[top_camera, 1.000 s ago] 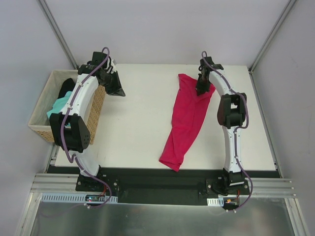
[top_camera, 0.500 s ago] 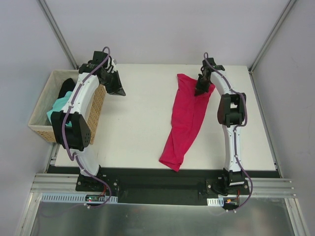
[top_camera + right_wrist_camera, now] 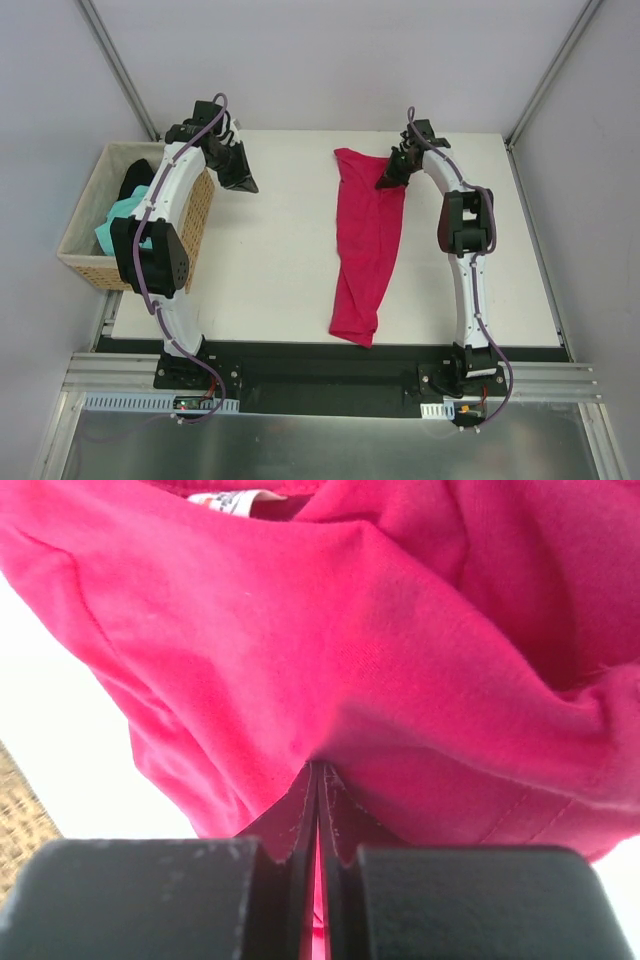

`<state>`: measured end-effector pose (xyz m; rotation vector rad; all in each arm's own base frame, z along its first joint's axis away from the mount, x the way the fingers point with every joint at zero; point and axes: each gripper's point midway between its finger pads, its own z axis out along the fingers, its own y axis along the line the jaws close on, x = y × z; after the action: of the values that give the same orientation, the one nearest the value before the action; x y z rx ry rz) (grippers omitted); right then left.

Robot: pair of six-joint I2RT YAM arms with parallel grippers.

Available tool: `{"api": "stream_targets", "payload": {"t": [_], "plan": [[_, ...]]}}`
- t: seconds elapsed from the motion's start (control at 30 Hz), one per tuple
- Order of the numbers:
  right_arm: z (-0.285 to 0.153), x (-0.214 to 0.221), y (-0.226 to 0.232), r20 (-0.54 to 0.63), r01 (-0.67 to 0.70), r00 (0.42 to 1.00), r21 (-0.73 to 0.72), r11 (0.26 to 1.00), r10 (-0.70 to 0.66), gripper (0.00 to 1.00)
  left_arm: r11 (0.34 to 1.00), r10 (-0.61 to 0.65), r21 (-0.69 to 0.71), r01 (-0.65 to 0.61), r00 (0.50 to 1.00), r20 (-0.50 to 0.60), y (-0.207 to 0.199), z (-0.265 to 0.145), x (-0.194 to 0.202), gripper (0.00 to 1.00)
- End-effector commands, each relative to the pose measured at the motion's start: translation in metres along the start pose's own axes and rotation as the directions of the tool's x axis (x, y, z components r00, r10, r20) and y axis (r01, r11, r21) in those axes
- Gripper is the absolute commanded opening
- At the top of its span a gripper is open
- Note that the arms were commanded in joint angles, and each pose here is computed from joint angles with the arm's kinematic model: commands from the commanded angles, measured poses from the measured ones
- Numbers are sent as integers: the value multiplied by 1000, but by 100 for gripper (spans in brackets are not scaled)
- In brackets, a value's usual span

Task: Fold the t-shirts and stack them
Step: Rotate the tshirt 90 degrees

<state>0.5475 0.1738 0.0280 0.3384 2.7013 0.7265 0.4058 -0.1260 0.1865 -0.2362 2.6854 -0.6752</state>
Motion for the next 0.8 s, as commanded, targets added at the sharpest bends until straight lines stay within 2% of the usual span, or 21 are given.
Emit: {"api": "stream_targets", "payload": {"t": [0.0,0.2,0.33,0.47,0.5,0.53,0.63,0.77], "plan": [[-2,-11,55,41,76,997,-197,977,-70,1,1000,-9,12,9,1000,3,-4,-10,-5,4],[-2,-12,85,52,74,997,-289,954,-62,1,1000,-10,2,10,1000,-11,0,-8,0,4],[-16,-17,98,89,94,994,-295,951,-71,1,1000,-6,3,6,1000,-12,0,-9,2,3],[-67,-49,109,216,134,974,-278,951,-74,1,1000,0,10,0,1000,-12,-1,-11,3,3],[-93,-60,117,275,150,959,-269,952,-73,1,1000,1,15,0,1000,-15,-2,-11,4,3],[-104,-64,118,295,154,953,-260,953,-73,3,1000,4,20,-4,1000,-16,-2,-10,4,2],[-148,-71,124,372,181,924,-223,958,-88,22,999,16,47,-15,1000,-6,-5,-8,6,3],[-163,-54,117,370,168,925,-182,969,-91,29,995,30,98,-31,1000,7,-13,-6,7,6]]}}
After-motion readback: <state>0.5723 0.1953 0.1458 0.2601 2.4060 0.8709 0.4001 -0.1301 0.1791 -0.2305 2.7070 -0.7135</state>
